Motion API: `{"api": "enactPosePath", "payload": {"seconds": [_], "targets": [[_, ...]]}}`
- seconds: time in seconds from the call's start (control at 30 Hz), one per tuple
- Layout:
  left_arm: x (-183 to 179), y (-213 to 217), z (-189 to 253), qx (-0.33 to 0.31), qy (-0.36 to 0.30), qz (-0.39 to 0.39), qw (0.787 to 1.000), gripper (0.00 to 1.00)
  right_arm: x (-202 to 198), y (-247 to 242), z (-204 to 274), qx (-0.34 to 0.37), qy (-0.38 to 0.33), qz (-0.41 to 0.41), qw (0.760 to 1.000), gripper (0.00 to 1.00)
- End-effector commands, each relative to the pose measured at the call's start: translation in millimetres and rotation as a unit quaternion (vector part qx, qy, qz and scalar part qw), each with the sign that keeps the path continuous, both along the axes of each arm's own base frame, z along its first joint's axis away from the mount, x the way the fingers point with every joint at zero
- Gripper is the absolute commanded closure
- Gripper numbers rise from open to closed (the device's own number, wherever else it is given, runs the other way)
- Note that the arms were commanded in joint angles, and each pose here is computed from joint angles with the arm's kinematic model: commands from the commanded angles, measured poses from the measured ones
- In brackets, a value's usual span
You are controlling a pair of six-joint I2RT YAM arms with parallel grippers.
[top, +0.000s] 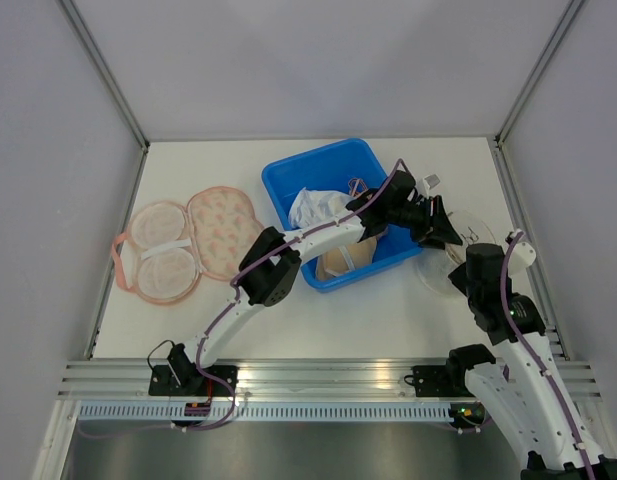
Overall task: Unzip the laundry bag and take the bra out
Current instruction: Unzip the laundry bag at the center of the board.
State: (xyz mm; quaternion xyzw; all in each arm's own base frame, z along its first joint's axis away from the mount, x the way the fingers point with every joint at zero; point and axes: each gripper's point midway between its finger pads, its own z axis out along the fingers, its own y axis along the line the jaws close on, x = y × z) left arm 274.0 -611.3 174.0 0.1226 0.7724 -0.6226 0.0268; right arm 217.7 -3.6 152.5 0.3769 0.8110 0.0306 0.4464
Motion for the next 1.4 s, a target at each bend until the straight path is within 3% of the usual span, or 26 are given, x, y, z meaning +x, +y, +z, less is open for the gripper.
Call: {"api": "enactPosePath", "payload": {"seconds": [0.0,0.23,0.33,0.7,1.23,1.37], "targets": [[3,17,22,0.039,-0.043,0.018,0.998,0.49,6,13,4,0.035,-0.022,0.017,0.999,1.0],[23,49,47,0.096,-0.118,0.099,0.983,0.27,19,22,6,0.049,-0.028,0.031,0.998,1.0],[22,58,59,0.1,-0.136,0.108,0.98,0.26,23,27,10,0.061,-0.043,0.034,0.997,1.0],[12,81,32,0.189,-0.109,0.144,0.965,0.27,39,34,30,0.078,-0.077,0.041,0.993,1.0],[-4,26,20,0.113,-0.017,0.085,0.99,0.34,36,35,31,0.077,-0.081,0.049,0.993,1.0],[-8,16,17,0.087,-0.001,0.071,0.994,0.44,33,33,31,0.072,-0.082,0.048,0.993,1.0]]}}
